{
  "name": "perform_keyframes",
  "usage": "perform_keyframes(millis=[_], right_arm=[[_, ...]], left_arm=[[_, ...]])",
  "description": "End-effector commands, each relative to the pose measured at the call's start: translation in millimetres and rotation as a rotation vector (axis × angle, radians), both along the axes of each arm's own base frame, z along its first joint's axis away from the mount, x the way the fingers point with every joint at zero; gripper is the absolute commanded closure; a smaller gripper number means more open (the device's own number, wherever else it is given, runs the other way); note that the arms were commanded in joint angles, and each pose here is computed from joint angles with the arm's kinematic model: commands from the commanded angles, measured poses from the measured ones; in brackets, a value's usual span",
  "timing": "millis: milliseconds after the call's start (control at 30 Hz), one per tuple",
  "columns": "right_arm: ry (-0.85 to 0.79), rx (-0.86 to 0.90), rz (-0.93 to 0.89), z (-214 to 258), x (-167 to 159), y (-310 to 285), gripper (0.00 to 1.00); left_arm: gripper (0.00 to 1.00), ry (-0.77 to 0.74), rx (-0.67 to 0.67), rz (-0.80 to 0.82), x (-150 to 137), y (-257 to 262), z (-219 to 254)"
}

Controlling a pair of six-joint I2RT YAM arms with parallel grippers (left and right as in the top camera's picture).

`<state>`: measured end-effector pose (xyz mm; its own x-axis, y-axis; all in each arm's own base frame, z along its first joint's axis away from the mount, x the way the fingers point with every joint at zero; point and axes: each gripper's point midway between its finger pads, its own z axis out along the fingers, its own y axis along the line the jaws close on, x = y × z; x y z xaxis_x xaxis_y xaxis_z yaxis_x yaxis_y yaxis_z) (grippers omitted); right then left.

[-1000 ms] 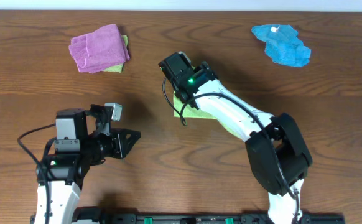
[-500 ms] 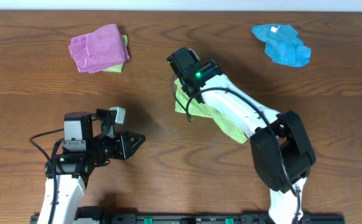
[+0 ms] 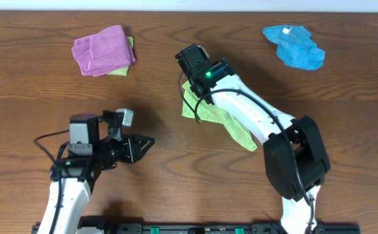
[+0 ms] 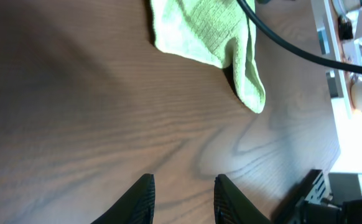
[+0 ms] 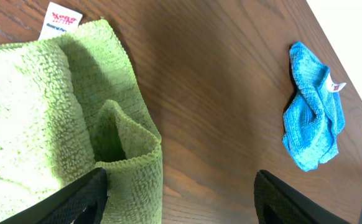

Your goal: Fold the cloth

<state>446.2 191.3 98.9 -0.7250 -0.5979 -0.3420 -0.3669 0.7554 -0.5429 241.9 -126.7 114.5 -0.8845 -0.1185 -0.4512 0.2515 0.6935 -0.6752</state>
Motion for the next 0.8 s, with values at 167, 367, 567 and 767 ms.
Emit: perform_keyframes(millis=[167, 367, 567, 767], right_arm=[[-0.015, -0.017, -0.01, 5.9, 6.7, -6.5, 0.27], [-0.012, -0.022, -0.02, 5.8, 9.2, -13.4, 0.27], [-0.01, -0.026, -0.017, 5.8, 10.1, -15.1, 0.29], [-0.01, -0.026, -0.017, 5.8, 10.2, -15.2, 0.29]], left_arm=[[0.64, -0.015, -0.065, -0.075, 30.4, -44.8, -17.2], [0.62, 0.013, -0.117, -0.096, 45.3, -67.6, -38.9], [0.66, 0.005, -0.138, -0.108, 55.0, -76.5, -52.4], [0.74, -0.058, -0.197, -0.144, 76.1, -89.1, -37.1]])
